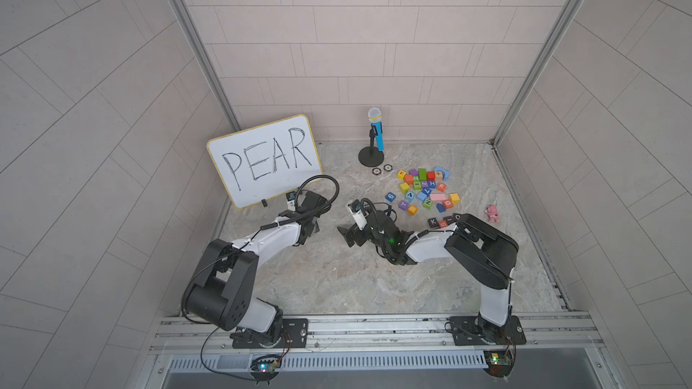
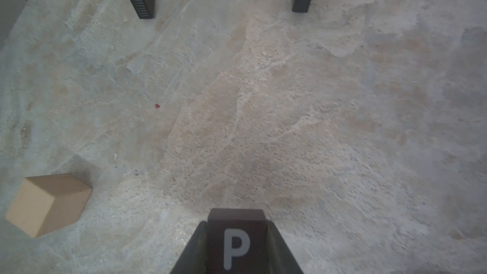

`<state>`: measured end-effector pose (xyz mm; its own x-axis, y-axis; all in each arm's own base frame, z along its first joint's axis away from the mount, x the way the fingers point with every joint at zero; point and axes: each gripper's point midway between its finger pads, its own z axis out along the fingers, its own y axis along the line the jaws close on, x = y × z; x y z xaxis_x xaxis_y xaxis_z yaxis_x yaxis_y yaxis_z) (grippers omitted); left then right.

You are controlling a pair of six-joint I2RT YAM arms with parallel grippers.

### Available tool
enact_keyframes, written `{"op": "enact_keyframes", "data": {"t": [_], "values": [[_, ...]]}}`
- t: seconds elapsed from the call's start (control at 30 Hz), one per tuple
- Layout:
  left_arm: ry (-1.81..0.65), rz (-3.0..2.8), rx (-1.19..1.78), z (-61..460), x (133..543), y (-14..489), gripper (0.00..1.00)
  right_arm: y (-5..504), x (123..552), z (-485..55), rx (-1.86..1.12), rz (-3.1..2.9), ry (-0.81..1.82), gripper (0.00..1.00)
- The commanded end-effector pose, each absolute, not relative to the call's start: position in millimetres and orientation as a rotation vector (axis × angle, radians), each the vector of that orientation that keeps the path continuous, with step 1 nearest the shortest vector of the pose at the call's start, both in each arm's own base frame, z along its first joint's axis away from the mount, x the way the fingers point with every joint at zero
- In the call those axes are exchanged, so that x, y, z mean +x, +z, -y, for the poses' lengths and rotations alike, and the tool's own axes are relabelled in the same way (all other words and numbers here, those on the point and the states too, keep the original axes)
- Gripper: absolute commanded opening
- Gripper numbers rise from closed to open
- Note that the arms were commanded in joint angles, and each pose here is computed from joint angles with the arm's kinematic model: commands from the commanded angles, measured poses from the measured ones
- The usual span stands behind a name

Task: Spell the uppercase word “pear” with letter blocks
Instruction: Place the letter block at the center of the board.

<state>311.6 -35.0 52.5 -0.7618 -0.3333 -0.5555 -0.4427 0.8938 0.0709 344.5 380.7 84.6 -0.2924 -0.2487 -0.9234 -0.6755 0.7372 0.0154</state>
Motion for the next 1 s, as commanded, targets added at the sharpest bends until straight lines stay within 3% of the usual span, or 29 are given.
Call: {"op": "enact_keyframes", "data": {"t": [0.0,0.97], "values": [[0.300,-2.541,-0.554,22,304,44,0.30,91,343,-391,-0.703,-1.834,0.535,1.00],[0.378,-2.628,-0.612,3,298,29,0.32,94,320,-361,-0.681,-1.804,0.516,1.00]]}}
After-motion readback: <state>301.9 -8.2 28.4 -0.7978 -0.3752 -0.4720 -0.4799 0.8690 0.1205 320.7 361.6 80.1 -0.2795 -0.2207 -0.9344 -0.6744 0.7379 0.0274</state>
